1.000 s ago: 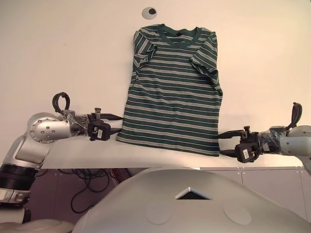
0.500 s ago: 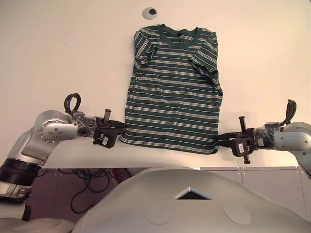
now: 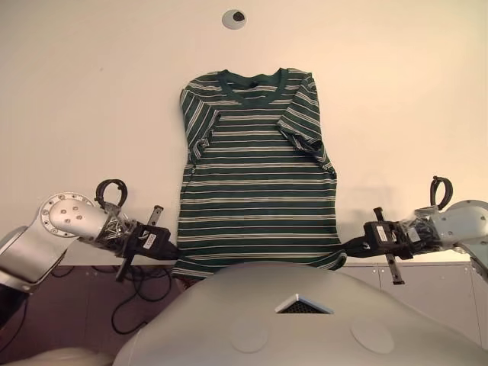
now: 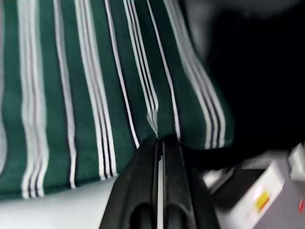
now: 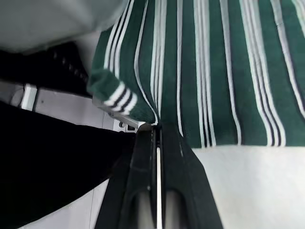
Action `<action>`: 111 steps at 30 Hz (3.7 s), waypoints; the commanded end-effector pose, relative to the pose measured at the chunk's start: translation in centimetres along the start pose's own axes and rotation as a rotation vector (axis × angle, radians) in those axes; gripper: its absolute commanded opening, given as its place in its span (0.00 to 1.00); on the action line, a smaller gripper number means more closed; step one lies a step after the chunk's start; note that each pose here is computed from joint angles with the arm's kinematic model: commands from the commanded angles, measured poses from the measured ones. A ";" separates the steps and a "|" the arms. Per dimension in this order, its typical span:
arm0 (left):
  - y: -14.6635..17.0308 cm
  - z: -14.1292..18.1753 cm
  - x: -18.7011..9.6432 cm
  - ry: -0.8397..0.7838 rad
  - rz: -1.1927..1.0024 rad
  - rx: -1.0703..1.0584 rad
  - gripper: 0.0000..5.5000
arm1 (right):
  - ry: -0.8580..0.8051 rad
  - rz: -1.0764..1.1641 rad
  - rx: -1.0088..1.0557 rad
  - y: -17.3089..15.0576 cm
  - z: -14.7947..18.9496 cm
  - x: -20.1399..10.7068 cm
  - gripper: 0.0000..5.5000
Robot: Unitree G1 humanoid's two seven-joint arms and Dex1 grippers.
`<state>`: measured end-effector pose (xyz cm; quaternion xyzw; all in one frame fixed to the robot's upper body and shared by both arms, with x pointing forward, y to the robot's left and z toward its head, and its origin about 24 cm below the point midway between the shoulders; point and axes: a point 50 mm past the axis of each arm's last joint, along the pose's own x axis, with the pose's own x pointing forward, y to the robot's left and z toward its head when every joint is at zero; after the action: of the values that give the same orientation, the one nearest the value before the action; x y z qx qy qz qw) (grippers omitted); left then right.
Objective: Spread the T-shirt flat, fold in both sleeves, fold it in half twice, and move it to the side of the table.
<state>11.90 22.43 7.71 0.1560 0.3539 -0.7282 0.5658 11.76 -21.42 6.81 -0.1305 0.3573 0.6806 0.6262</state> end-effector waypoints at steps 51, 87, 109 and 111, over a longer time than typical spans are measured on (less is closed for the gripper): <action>22.2 3.0 -7.9 -0.810 1.179 -0.772 0.19 | -0.907 -0.929 0.815 -23.6 7.4 -3.5 0.25; 10.6 6.5 2.7 -0.239 0.436 0.054 0.01 | -0.417 -0.309 0.013 -14.8 10.9 7.2 0.01; 10.3 2.3 6.8 -0.009 0.396 0.016 0.01 | -0.326 -0.815 -0.111 -23.2 14.1 5.7 0.01; 10.4 2.3 6.4 -0.009 0.408 0.018 0.01 | -0.322 -0.751 -0.127 -22.8 13.7 6.1 0.01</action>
<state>20.51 13.14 3.73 0.2115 0.2380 -0.6377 0.7014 36.56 -9.14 5.96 -0.1823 0.1370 0.4070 0.8845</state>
